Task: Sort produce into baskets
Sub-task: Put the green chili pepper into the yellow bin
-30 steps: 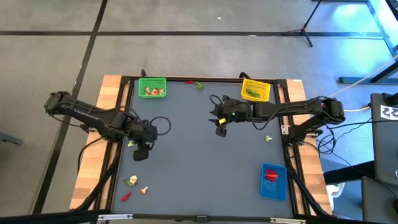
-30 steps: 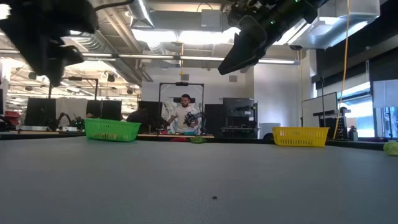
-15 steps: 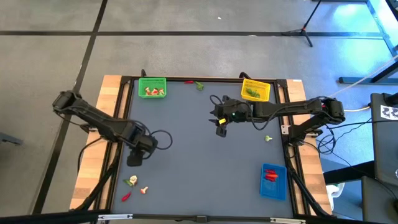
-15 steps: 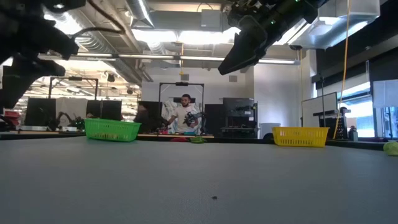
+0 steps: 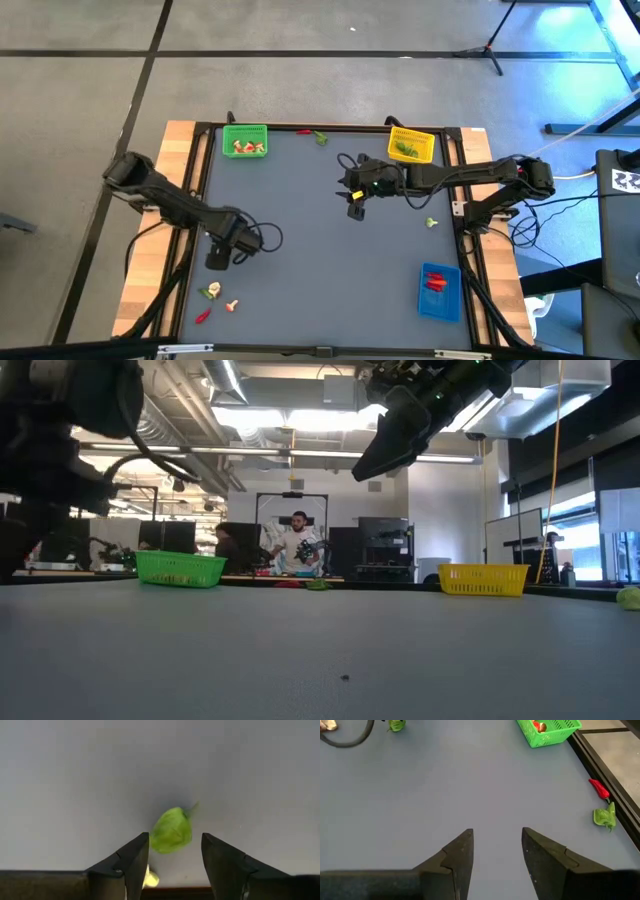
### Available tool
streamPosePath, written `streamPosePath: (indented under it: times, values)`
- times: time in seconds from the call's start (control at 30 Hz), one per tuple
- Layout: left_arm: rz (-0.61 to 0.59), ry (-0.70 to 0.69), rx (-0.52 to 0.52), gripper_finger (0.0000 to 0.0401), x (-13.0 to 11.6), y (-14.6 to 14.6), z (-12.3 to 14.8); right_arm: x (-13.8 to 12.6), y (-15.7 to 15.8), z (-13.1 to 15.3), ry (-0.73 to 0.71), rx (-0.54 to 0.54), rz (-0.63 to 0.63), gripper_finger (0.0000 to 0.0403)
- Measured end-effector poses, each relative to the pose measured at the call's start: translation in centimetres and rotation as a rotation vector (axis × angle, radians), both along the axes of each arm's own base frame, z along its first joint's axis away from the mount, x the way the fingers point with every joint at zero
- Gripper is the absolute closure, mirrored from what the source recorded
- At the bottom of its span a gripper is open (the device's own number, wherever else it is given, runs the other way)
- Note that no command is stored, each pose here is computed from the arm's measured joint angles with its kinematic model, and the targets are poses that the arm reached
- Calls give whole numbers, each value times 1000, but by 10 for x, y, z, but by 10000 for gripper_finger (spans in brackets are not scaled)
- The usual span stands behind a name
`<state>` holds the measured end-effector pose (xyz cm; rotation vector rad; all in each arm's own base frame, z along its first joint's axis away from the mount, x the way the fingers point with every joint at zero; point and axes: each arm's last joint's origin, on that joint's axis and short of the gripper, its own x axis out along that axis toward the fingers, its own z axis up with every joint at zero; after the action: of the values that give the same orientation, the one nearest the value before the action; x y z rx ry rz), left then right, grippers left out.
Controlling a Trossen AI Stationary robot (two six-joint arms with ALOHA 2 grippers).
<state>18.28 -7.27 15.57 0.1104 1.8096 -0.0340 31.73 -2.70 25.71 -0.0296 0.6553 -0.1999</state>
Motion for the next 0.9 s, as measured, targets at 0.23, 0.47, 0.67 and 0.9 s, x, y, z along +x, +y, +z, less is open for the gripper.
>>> streamPosePath:
  times: [0.23,0.47,0.67,0.9]
  values:
    - [-59,19,-1,286,8,-3,-14,0,0,0,8,-38,29,237]
    - [-86,14,-10,359,10,-3,-16,0,0,0,12,-37,29,237]
    - [-66,-102,-18,368,11,-2,-2,-1,0,-1,19,-35,28,237]
    - [22,-371,8,366,6,3,34,-1,-1,-1,9,-7,-23,225]
